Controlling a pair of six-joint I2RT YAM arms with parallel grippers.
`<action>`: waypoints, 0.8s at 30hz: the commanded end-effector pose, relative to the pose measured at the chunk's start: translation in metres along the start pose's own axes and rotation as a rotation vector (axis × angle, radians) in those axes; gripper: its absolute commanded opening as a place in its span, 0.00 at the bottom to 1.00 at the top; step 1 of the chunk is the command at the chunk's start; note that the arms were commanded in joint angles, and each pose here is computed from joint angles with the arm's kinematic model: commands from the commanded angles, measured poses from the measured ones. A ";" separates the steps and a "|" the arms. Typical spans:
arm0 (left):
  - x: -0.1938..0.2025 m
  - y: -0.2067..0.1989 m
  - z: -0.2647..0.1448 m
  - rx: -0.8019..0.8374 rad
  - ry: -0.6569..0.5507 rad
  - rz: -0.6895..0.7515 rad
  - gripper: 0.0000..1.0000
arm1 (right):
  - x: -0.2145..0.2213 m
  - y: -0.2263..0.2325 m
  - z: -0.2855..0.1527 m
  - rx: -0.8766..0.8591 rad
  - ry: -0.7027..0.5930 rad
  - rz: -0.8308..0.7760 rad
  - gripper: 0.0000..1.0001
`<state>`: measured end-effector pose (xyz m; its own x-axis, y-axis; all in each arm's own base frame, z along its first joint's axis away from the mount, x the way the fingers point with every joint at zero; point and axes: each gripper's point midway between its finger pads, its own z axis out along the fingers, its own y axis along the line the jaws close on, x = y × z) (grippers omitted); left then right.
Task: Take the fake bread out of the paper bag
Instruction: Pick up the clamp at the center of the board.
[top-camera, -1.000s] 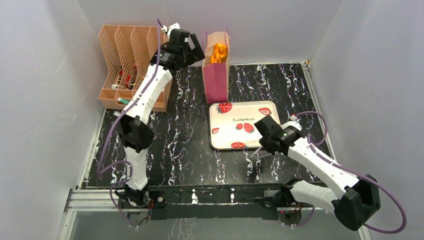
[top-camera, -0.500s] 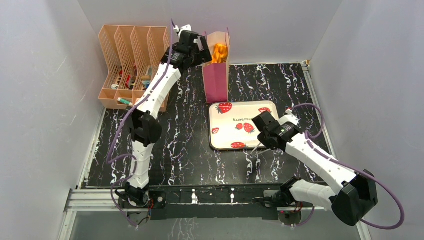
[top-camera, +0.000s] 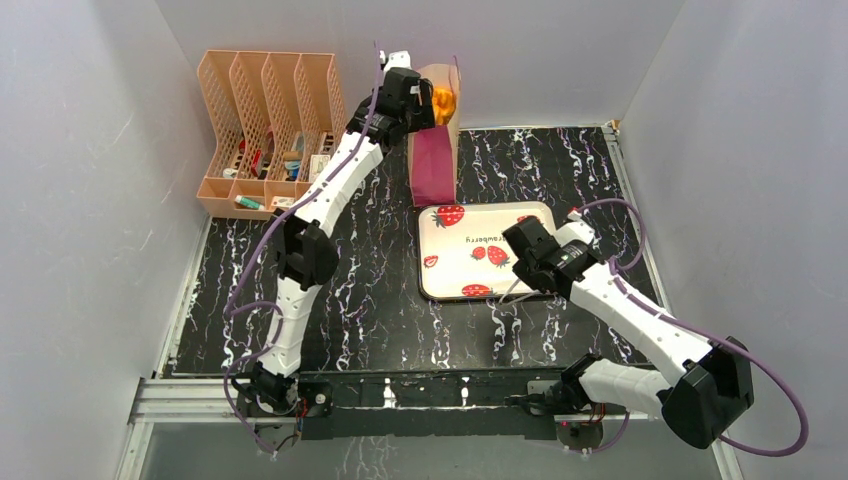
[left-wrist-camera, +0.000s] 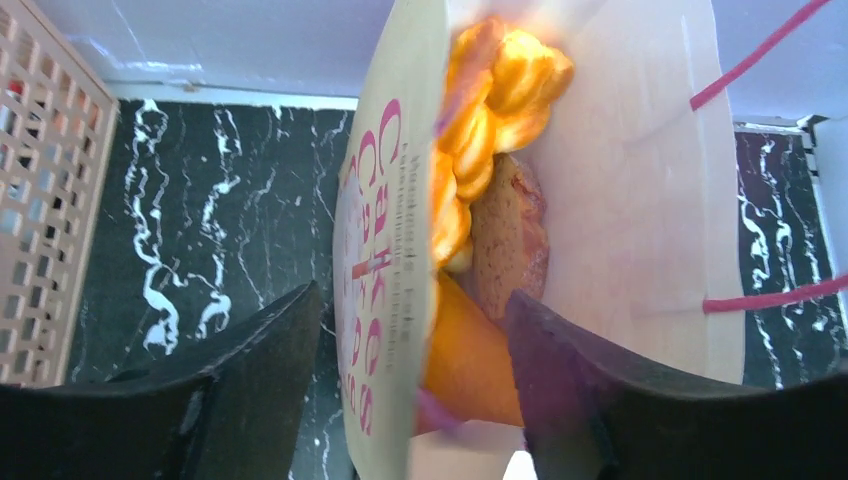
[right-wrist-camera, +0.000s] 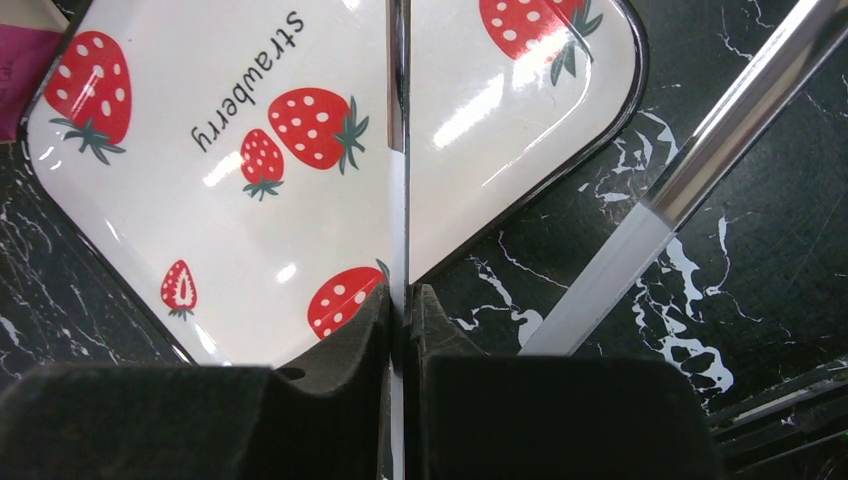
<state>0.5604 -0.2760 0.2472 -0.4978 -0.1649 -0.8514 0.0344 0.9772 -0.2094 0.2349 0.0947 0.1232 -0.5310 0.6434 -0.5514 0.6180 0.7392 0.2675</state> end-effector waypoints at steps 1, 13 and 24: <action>-0.009 0.009 -0.001 -0.056 -0.037 0.080 0.59 | -0.029 0.021 -0.013 -0.061 -0.096 0.019 0.00; -0.030 0.008 -0.017 -0.096 -0.110 0.147 0.00 | -0.033 0.018 -0.021 -0.071 -0.107 0.006 0.00; -0.050 0.010 -0.047 -0.113 -0.176 0.146 0.00 | -0.035 0.019 -0.027 -0.097 -0.104 -0.009 0.00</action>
<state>0.5596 -0.2630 0.2624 -0.3981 -0.0229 -0.9170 0.0131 0.9994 -0.0307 0.2384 0.0919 0.1390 -0.5277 0.6121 -0.5889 0.5804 0.7661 0.2762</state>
